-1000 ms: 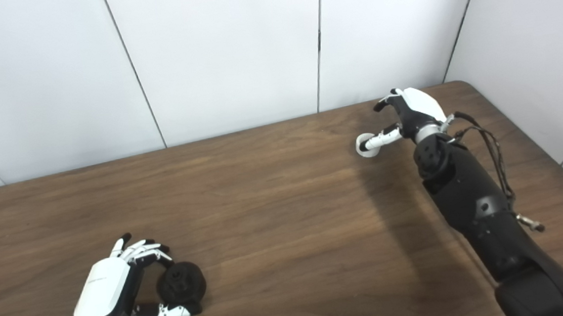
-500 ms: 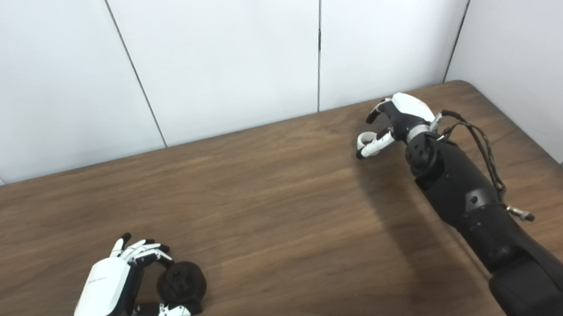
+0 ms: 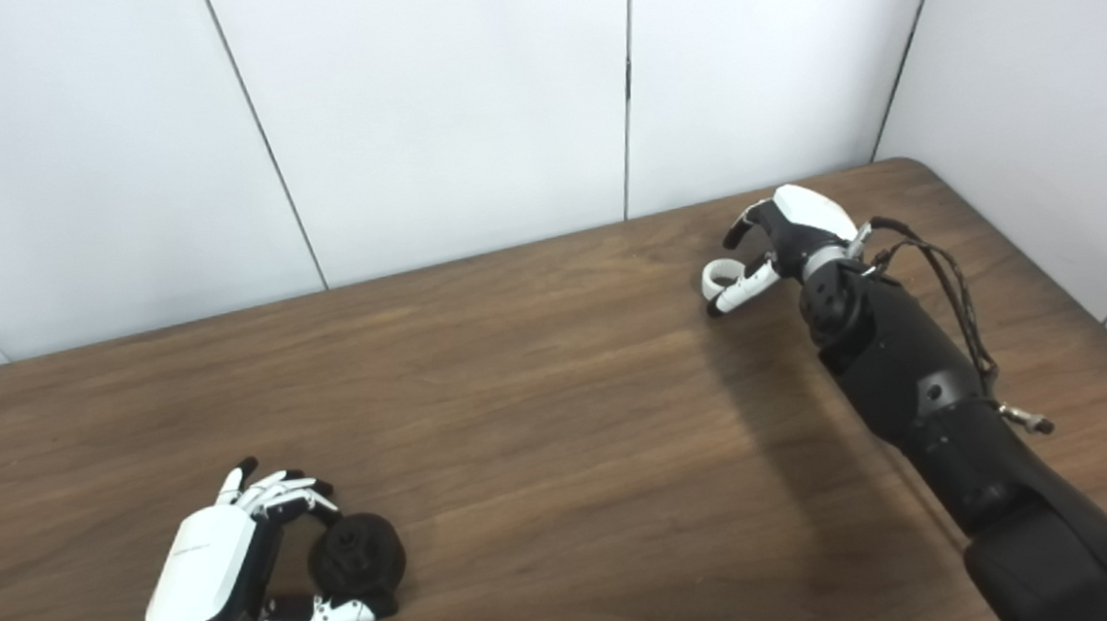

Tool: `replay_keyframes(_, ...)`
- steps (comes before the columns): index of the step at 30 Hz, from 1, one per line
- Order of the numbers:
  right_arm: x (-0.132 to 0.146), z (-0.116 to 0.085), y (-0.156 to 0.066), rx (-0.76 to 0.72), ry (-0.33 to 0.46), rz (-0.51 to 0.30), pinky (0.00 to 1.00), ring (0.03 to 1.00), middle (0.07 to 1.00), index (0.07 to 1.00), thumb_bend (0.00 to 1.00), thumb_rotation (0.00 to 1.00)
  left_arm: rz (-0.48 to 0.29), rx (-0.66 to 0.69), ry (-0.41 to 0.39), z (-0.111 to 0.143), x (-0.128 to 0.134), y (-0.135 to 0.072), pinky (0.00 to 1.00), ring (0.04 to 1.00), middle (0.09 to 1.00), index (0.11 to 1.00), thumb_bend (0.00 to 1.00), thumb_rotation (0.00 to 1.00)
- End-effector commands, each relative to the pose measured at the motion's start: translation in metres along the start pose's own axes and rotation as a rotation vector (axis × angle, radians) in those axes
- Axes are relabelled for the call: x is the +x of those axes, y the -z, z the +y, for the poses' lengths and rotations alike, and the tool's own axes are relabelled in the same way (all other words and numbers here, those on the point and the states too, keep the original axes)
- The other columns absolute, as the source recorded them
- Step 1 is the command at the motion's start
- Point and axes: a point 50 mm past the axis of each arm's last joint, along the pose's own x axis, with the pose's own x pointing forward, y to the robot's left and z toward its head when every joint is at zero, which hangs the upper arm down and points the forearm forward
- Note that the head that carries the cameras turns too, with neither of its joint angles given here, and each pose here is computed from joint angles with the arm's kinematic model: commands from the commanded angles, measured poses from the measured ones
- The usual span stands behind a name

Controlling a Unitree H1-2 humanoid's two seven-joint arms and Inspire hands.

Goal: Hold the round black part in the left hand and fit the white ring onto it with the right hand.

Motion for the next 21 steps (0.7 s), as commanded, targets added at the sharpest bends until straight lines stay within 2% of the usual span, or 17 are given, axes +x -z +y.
replay_keyframes(1, 0.0038, -0.0272, -0.0051, -0.001, 0.074, -0.025, 0.94, 1.0, 0.922, 0.653, 0.85, 0.21, 0.016, 0.038, 0.02, 0.0006, -0.0014, 0.0071, 1.0, 0.855, 0.748, 0.485, 0.52, 0.05)
replay_keyframes(3, 0.0032, -0.0263, -0.0044, 0.003, 0.078, -0.027, 0.92, 0.997, 0.915, 0.643, 0.86, 0.21, 0.014, 0.039, 0.019, 0.0008, -0.0014, 0.0072, 1.0, 0.855, 0.748, 0.485, 0.52, 0.05)
replay_keyframes(6, 0.0027, -0.0262, -0.0037, 0.011, 0.082, -0.026, 0.96, 1.0, 0.91, 0.629, 0.86, 0.21, 0.013, 0.042, 0.019, 0.0007, -0.0013, 0.0074, 1.0, 0.853, 0.748, 0.485, 0.52, 0.05)
replay_keyframes(11, 0.0033, -0.0255, -0.0032, 0.011, 0.083, -0.03, 0.87, 0.989, 0.902, 0.613, 0.86, 0.2, 0.01, 0.041, 0.019, 0.0004, -0.0005, 0.0071, 1.0, 0.852, 0.747, 0.485, 0.52, 0.05)
replay_keyframes(15, 0.0026, -0.0237, -0.0038, 0.027, 0.078, -0.034, 0.85, 0.981, 0.898, 0.601, 0.86, 0.19, 0.013, 0.035, 0.015, 0.0006, 0.0005, 0.0087, 1.0, 0.853, 0.748, 0.485, 0.52, 0.05)
replay_keyframes(21, 0.0033, -0.0207, -0.0039, 0.023, 0.063, -0.026, 0.91, 0.998, 0.907, 0.596, 0.85, 0.2, 0.015, 0.03, 0.006, 0.0046, 0.0016, 0.01, 1.0, 0.851, 0.75, 0.485, 0.52, 0.05)
